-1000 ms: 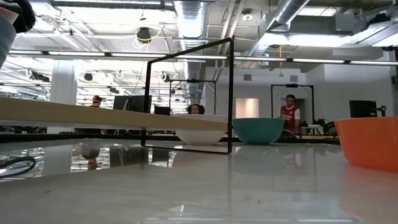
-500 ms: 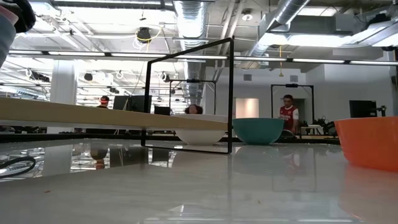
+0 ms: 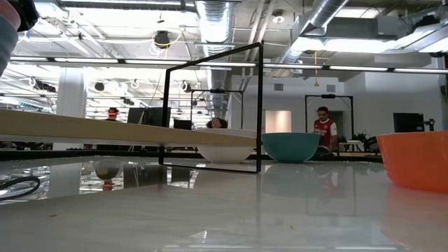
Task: Place and stack bowls onto a shelf
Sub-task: Stack the big pink bowl on the big blue bowl on the shelf
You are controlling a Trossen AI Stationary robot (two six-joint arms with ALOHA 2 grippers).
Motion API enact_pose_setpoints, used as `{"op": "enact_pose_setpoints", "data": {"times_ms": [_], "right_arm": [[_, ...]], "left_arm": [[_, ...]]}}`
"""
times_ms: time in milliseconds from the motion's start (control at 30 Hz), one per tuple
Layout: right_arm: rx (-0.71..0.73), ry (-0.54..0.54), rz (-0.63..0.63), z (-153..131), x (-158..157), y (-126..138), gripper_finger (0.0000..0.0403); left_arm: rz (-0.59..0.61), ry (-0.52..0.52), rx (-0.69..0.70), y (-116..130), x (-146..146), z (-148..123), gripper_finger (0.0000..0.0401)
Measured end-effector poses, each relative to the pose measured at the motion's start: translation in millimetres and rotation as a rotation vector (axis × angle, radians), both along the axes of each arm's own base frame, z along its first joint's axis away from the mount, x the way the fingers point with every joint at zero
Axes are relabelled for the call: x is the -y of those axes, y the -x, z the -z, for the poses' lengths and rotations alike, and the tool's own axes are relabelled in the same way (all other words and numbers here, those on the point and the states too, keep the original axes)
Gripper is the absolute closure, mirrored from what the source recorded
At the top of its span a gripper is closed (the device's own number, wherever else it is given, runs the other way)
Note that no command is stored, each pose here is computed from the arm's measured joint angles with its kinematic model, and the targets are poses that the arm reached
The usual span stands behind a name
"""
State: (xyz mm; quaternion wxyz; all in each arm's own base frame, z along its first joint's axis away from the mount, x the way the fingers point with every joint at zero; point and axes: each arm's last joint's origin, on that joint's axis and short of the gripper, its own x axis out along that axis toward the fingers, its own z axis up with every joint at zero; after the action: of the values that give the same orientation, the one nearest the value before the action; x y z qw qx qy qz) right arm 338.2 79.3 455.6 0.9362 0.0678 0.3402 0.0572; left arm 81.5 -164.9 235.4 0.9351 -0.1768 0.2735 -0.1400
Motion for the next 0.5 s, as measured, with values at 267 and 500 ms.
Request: {"op": "enact_pose_setpoints", "data": {"times_ms": [267, 500], "right_arm": [[0.000, 0.000, 0.000, 0, 0, 0, 0.0178], [0.000, -0.001, 0.000, 0, 0, 0, 0.0178]], "left_arm": [[0.006, -0.036, 0.015, 0, 0, 1, 0.0267], [0.012, -0.122, -0.012, -1, 3, 11, 0.0273]]}}
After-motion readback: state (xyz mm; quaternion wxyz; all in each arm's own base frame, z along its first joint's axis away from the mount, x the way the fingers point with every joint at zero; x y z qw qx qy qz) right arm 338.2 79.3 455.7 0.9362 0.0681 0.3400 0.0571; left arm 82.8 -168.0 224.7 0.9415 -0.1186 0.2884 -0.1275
